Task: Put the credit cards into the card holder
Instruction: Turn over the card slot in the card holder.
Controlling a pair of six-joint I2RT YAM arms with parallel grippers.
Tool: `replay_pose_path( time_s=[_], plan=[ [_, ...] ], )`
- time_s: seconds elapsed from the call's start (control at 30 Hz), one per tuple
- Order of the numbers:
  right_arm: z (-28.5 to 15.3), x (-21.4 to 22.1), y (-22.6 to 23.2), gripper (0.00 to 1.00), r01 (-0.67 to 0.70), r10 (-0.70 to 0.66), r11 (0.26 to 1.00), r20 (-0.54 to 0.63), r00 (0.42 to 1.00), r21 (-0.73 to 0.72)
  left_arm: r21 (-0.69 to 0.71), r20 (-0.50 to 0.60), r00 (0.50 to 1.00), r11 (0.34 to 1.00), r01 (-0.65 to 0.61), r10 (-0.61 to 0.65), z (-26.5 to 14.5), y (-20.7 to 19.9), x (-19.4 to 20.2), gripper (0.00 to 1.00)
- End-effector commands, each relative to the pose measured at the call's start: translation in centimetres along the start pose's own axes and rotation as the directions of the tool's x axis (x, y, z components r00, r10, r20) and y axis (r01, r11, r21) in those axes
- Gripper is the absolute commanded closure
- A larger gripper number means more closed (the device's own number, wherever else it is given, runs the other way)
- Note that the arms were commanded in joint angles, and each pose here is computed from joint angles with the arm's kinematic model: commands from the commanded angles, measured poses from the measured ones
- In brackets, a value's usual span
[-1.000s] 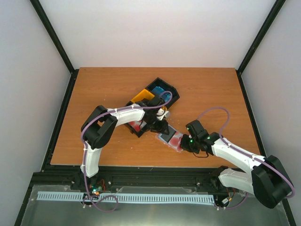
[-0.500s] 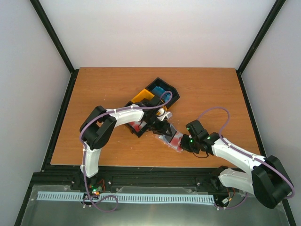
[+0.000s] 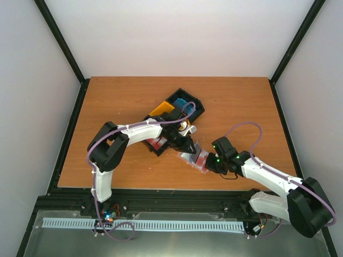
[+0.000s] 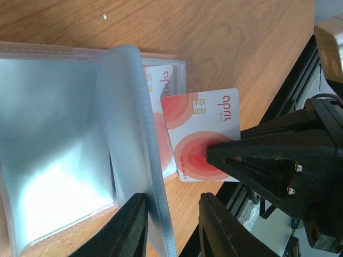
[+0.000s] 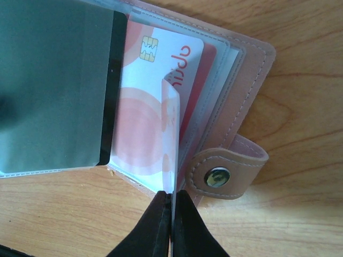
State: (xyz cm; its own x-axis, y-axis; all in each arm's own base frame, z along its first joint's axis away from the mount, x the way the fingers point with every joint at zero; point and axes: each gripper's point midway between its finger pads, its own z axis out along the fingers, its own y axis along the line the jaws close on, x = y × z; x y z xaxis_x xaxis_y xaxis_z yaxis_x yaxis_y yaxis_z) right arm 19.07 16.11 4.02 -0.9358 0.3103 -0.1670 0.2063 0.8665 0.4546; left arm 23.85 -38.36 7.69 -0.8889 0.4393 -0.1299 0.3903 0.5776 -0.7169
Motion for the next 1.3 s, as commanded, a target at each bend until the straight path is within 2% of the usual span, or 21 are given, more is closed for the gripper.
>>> replay_pose_path(
  time_s=[0.0,0.3,0.63,0.97,1.27],
  plan=[
    [0.3,0.5,-1.8,0.97,-0.01,0.01,0.998,0.006,1.0,0.066,0.023,0.047,0.997,0.998,-0.056,0.055,-1.1,-1.7,-0.9,0.73],
    [0.0,0.1,-0.8,0.97,0.022,-0.022,0.999,0.013,1.0,0.03,-0.008,0.059,0.996,0.998,-0.066,0.066,-1.3,-1.4,-1.3,0.87],
    [-4.0,-3.2,2.8,0.97,0.114,-0.096,0.99,0.201,0.975,-0.081,-0.054,0.062,0.996,0.997,-0.062,0.065,-1.2,-0.4,-1.4,0.97],
    [-1.4,-2.9,2.8,0.97,0.062,-0.043,0.992,0.169,0.985,-0.113,-0.04,0.047,0.997,0.998,-0.054,0.056,-0.8,-0.3,-1.1,0.99],
    [0.6,-3.6,3.5,0.97,0.068,-0.043,0.988,0.179,0.983,-0.141,0.043,0.009,0.999,0.998,-0.037,0.037,-0.4,-1.3,-0.3,0.99]
  ],
)
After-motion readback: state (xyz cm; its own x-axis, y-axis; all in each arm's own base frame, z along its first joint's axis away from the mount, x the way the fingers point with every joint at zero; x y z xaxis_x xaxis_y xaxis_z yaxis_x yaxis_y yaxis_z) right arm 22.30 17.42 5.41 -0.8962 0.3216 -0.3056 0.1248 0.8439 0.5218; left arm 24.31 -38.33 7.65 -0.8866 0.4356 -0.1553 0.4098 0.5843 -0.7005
